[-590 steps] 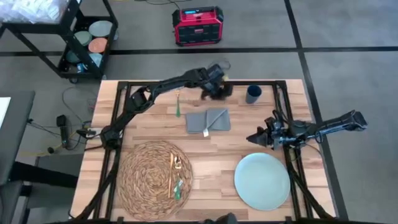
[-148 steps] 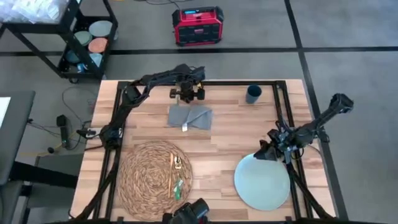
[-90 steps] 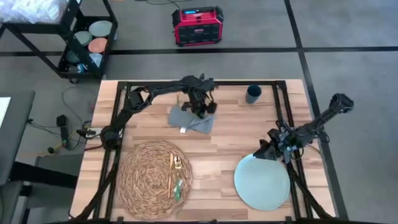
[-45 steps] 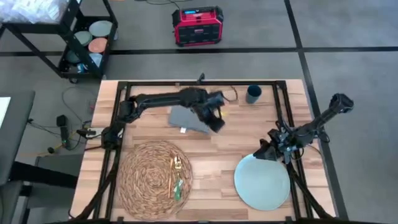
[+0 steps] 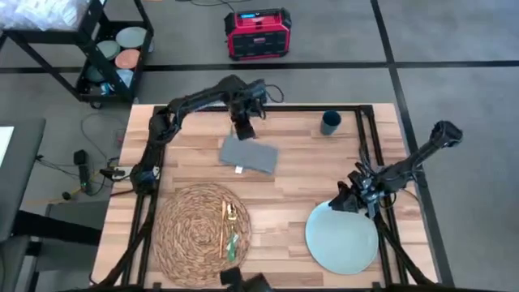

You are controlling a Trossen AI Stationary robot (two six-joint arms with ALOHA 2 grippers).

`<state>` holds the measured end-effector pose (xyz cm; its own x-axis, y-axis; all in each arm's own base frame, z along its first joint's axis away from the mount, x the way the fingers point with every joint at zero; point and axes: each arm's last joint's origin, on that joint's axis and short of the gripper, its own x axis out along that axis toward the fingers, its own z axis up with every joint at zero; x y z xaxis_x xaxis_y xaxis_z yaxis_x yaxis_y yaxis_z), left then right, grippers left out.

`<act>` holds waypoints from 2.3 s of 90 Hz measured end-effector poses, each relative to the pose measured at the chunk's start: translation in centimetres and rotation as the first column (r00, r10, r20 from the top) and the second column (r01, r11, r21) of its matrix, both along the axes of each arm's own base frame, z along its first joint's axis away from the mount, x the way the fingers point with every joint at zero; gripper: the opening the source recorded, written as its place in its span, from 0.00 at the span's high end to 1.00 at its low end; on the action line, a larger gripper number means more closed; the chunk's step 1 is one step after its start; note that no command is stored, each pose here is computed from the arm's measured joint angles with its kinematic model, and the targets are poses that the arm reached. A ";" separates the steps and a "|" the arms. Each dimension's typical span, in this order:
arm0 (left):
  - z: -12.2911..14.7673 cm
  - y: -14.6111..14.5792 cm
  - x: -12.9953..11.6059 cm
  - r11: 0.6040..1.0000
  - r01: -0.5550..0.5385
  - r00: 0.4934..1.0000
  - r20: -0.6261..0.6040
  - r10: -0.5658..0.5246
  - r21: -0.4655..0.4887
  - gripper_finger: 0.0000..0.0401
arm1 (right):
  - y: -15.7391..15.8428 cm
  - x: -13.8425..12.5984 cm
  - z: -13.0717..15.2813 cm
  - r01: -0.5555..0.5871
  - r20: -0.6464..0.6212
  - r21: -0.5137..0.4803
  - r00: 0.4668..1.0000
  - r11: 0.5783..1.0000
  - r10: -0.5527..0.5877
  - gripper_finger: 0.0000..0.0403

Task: Set table place
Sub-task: Move the brown table mat to the center of the table

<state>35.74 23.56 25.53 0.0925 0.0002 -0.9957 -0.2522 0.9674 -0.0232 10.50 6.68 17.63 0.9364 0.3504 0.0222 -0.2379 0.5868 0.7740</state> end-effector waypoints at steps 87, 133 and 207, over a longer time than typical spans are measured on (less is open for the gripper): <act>-1.7 -14.4 -11.8 0.913 -0.380 0.907 0.134 0.400 -0.151 0.89 | 0.5 -0.1 -0.4 -0.055 -0.081 0.105 0.995 0.993 0.063 0.75; -5.2 -25.6 -17.7 0.730 -0.623 0.742 0.083 0.665 -0.281 1.00 | 0.5 -0.1 -0.4 -0.071 -0.077 0.105 0.994 0.992 0.079 0.75; -12.4 -29.7 -10.3 0.712 -0.572 0.786 -0.024 0.618 -0.407 1.00 | 0.8 -0.3 -0.3 -0.183 -0.081 0.133 0.978 0.974 0.194 0.75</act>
<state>25.42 -6.13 13.11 0.3061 -0.2751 -0.9114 -0.7461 0.5253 -0.4091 10.20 7.52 17.32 0.8537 0.5207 -0.0076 -0.2583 0.4360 0.8621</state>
